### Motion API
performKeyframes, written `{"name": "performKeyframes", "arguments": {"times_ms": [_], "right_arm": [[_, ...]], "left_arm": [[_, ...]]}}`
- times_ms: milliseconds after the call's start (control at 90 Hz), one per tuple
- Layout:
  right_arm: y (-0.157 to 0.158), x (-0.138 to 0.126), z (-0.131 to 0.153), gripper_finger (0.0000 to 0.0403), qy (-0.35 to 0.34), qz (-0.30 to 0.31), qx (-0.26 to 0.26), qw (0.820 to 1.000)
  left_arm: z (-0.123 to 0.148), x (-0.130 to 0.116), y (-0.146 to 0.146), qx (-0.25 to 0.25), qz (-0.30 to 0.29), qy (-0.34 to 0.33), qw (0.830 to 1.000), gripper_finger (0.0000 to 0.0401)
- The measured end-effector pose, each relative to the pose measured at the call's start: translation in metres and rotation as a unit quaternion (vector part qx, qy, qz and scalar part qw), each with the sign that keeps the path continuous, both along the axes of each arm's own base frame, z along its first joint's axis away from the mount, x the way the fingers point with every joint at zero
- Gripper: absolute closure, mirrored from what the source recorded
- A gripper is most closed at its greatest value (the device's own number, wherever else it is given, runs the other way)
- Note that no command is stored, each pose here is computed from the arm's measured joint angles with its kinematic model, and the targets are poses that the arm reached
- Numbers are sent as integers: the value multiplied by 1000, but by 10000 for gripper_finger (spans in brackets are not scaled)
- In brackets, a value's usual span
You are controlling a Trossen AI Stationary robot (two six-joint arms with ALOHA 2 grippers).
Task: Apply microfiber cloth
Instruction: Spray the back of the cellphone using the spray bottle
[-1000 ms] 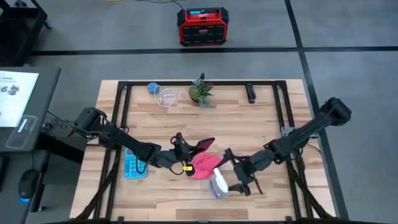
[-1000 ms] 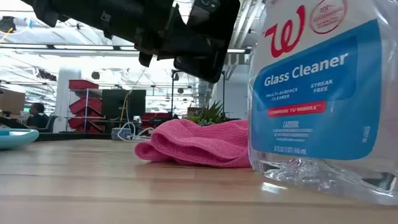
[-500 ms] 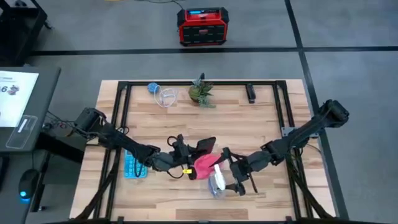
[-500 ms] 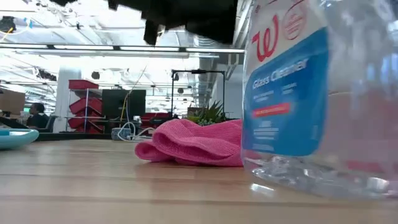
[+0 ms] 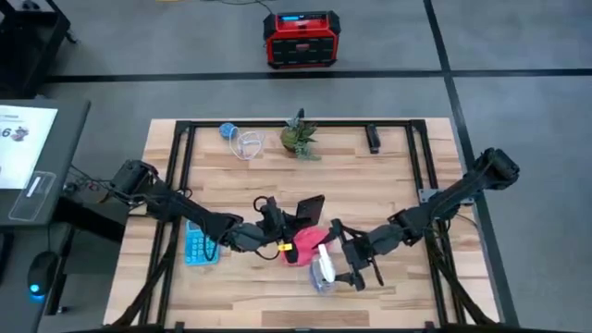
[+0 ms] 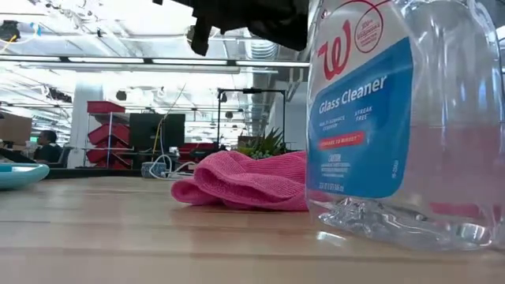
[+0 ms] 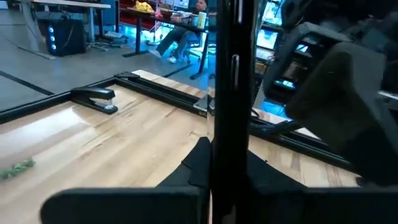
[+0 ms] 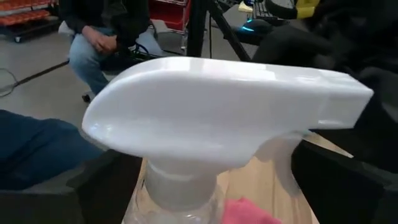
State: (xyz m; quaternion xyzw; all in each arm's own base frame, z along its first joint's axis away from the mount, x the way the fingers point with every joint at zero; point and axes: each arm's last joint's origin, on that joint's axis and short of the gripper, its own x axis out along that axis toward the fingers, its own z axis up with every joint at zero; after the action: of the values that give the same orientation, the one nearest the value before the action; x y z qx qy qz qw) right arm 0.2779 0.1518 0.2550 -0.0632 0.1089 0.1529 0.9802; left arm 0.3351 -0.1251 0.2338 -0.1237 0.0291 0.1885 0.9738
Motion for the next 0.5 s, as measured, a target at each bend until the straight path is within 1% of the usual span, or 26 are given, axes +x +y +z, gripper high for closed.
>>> {"name": "performKeyframes", "arguments": {"times_ms": [78,133,289,356,411,500], "right_arm": [[1,-1,0,27,1,1,5,1000],[1,-1,0,40,5,-1,13,1000],[1,-1,-1,113,18,-7,31,999],[1,-1,-1,136,23,-9,36,999],[1,-2,-2,144,26,-9,37,999],[0,-2,-3,146,35,-9,33,999]], "left_arm": [[0,0,0,1,-3,0,1000,393],[0,0,-1,1,-4,1,1000,393],[0,0,0,1,-4,0,1000,393],[0,0,0,1,-4,0,1000,393],[0,0,0,1,-4,0,1000,393],[0,0,-1,1,-4,1,1000,393]]}}
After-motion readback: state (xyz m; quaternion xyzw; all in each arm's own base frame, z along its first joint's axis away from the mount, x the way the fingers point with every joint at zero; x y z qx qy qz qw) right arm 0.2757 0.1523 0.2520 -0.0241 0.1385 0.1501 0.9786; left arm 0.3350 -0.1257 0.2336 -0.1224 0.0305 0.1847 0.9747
